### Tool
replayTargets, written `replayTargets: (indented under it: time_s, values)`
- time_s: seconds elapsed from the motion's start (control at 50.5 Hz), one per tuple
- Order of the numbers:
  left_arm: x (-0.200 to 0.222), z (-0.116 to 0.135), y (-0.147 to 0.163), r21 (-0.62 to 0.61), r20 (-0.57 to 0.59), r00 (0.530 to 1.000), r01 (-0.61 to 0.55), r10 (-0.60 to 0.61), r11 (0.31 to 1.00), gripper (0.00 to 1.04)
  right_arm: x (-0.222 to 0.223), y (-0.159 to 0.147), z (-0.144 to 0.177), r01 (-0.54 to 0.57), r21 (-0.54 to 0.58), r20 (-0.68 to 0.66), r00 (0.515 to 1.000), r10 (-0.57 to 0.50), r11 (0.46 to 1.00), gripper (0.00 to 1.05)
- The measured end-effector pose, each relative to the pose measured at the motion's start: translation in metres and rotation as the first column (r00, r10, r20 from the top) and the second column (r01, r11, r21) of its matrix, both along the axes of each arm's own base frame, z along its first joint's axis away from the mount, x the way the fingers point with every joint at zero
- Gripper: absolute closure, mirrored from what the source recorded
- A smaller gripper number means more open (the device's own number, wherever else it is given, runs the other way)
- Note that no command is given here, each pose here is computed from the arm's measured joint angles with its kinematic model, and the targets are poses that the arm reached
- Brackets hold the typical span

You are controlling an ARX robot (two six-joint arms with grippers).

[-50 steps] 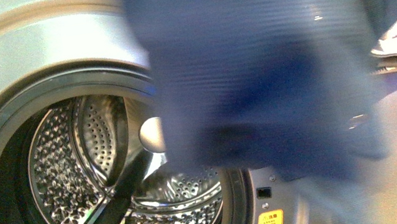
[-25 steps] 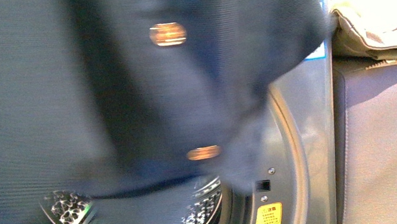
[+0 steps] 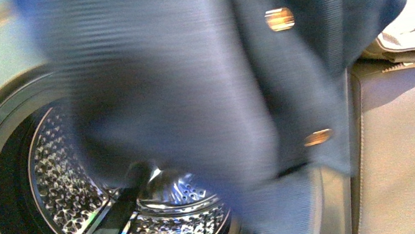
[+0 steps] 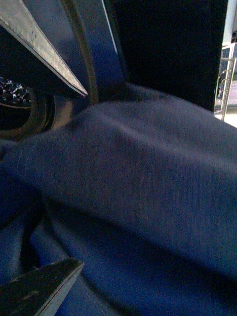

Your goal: Put clothes into washing machine

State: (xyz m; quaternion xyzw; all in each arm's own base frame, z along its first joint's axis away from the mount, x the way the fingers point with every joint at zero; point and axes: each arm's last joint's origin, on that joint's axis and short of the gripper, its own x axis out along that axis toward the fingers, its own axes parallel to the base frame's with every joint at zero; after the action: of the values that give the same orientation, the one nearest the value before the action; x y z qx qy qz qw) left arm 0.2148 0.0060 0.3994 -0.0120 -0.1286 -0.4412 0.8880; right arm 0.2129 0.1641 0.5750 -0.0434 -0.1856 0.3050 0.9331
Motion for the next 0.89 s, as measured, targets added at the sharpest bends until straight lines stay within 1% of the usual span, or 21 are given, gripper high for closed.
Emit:
replayTargets:
  time_s: [0.198,0.258,0.357,0.416,0.495,0.595,0.713,0.813,0.892]
  values:
    - [0.029,0.006,0.007,-0.015,-0.017,0.999,0.027,-0.028,1.0,0.07,0.0,0.0,0.0,0.0,0.0,0.0,1.0,0.0,1.0,0.96]
    - [0.032,0.012,0.006,-0.012,0.004,0.998,0.067,-0.067,0.998,0.07,0.0,0.0,0.0,-0.001,0.0,0.0,1.0,0.001,1.0,0.96]
    - [0.032,0.018,-0.001,0.011,0.034,0.984,0.173,-0.173,0.985,0.07,0.0,0.0,0.0,-0.001,0.0,0.0,1.0,0.001,1.0,0.96]
    - [0.031,0.02,-0.009,0.017,0.026,0.971,0.237,-0.237,0.971,0.07,0.0,0.0,0.0,0.0,0.0,0.0,1.0,0.0,1.0,0.96]
    - [0.031,0.018,-0.027,0.027,-0.015,0.941,0.338,-0.338,0.941,0.07,0.0,0.0,0.0,0.0,0.0,0.0,1.0,0.0,1.0,0.96]
    - [0.032,0.014,-0.044,0.026,-0.061,0.913,0.406,-0.404,0.913,0.07,0.0,0.0,0.0,-0.001,0.0,0.0,1.0,0.001,1.0,0.96]
    - [0.034,0.006,-0.061,0.009,-0.113,0.895,0.436,-0.433,0.9,0.07,0.0,0.0,0.0,0.0,0.0,0.0,1.0,0.0,1.0,0.96]
    - [0.034,0.004,-0.072,0.005,-0.085,0.89,0.45,-0.448,0.893,0.07,0.0,0.0,0.0,0.0,0.0,0.0,1.0,0.0,1.0,0.96]
    - [0.031,0.008,-0.082,-0.022,-0.029,0.899,0.436,-0.436,0.9,0.07,0.0,0.0,0.0,0.001,0.0,0.0,1.0,-0.001,1.0,0.96]
